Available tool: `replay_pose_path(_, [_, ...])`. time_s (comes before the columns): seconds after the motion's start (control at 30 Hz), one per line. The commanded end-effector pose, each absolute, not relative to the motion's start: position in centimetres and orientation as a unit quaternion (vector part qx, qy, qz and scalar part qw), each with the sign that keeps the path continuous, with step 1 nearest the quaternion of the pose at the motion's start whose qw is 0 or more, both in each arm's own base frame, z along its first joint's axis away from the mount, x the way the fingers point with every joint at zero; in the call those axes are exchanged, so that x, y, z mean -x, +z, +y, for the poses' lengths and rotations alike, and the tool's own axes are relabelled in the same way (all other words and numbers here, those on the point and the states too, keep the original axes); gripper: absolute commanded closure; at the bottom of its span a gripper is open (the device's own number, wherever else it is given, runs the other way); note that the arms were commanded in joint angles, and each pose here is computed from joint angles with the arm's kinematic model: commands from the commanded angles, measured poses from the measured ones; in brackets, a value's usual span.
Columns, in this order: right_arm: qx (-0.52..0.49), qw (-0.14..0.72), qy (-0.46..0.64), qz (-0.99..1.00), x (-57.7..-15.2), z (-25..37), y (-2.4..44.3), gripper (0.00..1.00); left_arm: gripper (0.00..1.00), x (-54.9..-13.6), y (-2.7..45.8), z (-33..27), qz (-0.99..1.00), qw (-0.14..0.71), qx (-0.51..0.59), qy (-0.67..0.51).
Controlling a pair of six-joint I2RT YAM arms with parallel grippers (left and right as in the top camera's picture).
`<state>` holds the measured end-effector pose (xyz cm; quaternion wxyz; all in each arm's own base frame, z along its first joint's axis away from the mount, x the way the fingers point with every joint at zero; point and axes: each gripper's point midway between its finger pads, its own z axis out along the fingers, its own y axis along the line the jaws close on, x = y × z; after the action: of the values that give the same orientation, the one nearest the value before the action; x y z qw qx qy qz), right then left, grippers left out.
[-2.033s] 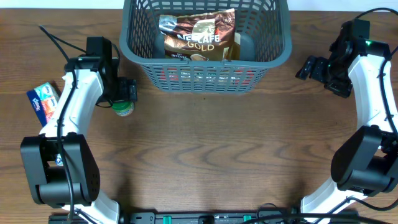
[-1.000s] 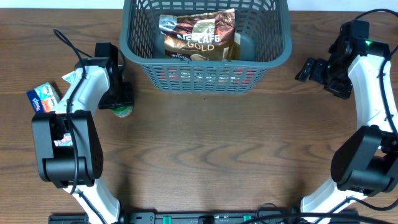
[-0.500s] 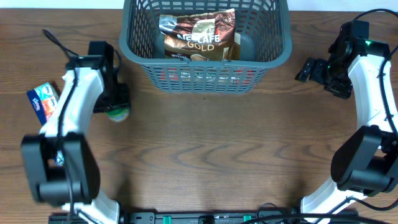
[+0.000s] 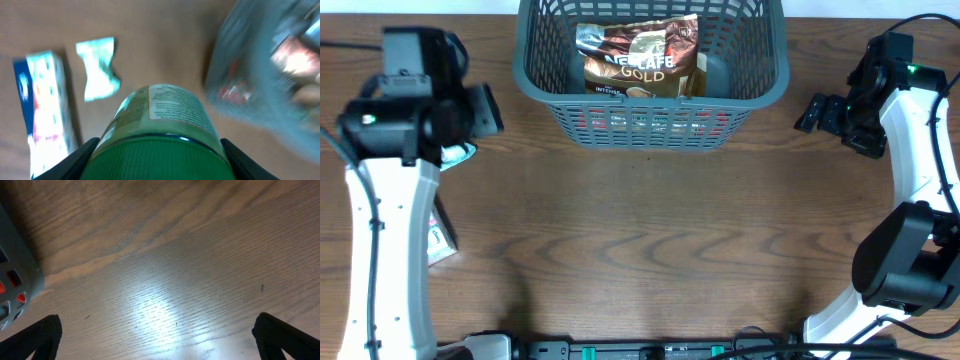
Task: Pack container
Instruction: 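Lift the jar with the left gripper and lower it into the basket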
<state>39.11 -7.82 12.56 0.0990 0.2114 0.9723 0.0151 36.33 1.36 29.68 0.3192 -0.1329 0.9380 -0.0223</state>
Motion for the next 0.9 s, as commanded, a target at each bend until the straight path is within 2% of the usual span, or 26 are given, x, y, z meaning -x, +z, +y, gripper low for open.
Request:
replay_pose_path(0.0, [-0.200, 0.097, 0.011, 0.975, -39.0, -7.6, 12.5, 0.01, 0.95, -38.1, 36.2, 0.8, 0.900, 0.415, 0.126, -0.039])
replay_pose_path(0.2, [-0.200, 0.094, 0.011, 0.975, -38.9, -7.6, 12.4, 0.01, 0.94, -41.2, 43.2, -3.5, 0.854, 0.517, 0.020, -0.049])
replay_pose_path(0.3, [-0.200, 0.093, 0.011, 0.975, -38.9, -7.6, 12.5, 0.01, 0.95, -42.7, 43.6, -6.5, 0.846, 0.529, -0.042, -0.049])
replay_pose_path(0.4, [-0.199, 0.092, 0.011, 0.976, -38.8, -7.5, 12.4, 0.01, 0.94, -44.5, 41.2, -9.1, 0.858, 0.504, -0.087, -0.047])
replay_pose_path(0.53, [-0.200, 0.083, 0.011, 0.976, -38.4, -7.4, 12.4, 0.01, 0.95, -46.3, 34.9, -10.5, 0.898, 0.426, -0.105, -0.041])
replay_pose_path(0.7, [-0.200, 0.079, 0.011, 0.977, -38.2, -7.4, 12.3, 0.01, 0.94, -46.2, 28.3, -10.0, 0.940, 0.324, -0.104, -0.028])
replay_pose_path(0.87, [-0.198, 0.079, 0.011, 0.977, -38.2, -7.4, 12.3, 0.01, 0.94, -46.0, 25.4, -9.5, 0.955, 0.276, -0.102, -0.022])
